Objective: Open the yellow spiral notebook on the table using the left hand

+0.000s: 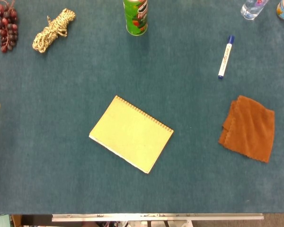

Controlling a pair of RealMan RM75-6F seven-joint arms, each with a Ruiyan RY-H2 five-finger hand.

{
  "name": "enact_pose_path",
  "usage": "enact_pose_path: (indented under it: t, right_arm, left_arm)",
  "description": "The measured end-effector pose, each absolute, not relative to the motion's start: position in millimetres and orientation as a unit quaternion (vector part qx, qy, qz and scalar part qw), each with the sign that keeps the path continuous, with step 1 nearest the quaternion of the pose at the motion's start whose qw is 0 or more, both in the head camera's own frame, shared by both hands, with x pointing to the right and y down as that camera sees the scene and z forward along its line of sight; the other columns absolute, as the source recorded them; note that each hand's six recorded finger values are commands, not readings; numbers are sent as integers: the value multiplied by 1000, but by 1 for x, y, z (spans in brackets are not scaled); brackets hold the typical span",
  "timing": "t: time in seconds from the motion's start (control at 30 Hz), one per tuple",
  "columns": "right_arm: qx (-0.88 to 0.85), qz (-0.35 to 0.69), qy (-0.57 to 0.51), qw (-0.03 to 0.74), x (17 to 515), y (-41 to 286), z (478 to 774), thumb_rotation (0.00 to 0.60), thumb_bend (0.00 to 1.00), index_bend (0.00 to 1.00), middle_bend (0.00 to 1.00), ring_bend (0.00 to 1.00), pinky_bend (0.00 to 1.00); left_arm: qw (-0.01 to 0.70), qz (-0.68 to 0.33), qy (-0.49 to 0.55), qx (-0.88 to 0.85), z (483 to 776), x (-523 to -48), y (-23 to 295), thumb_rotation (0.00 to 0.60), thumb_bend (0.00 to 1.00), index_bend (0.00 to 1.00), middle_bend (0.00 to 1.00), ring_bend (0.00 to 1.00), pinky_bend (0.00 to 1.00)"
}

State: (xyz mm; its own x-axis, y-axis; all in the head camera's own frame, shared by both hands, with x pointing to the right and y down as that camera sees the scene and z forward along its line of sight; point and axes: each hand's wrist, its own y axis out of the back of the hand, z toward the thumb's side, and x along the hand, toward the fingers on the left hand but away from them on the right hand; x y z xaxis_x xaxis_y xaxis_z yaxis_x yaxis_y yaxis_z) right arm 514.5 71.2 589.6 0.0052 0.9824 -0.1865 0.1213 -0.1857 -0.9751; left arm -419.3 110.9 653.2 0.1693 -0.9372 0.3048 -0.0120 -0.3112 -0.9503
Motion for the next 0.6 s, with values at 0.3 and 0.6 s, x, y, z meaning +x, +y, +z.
enact_pose_path:
  t: [0.3, 0.6]
  right_arm:
    - [-566, 515, -483, 426, 507, 59, 585, 600, 332, 397, 317, 215, 275]
    - [-571, 516, -478, 424, 499, 56, 588, 600, 332, 397, 317, 214, 275]
  left_arm:
    - [471, -486, 273, -684, 676, -394, 93, 600, 321, 55, 25, 4, 0]
    - [499, -456, 188, -713, 704, -365, 89, 600, 297, 0, 0, 0, 0]
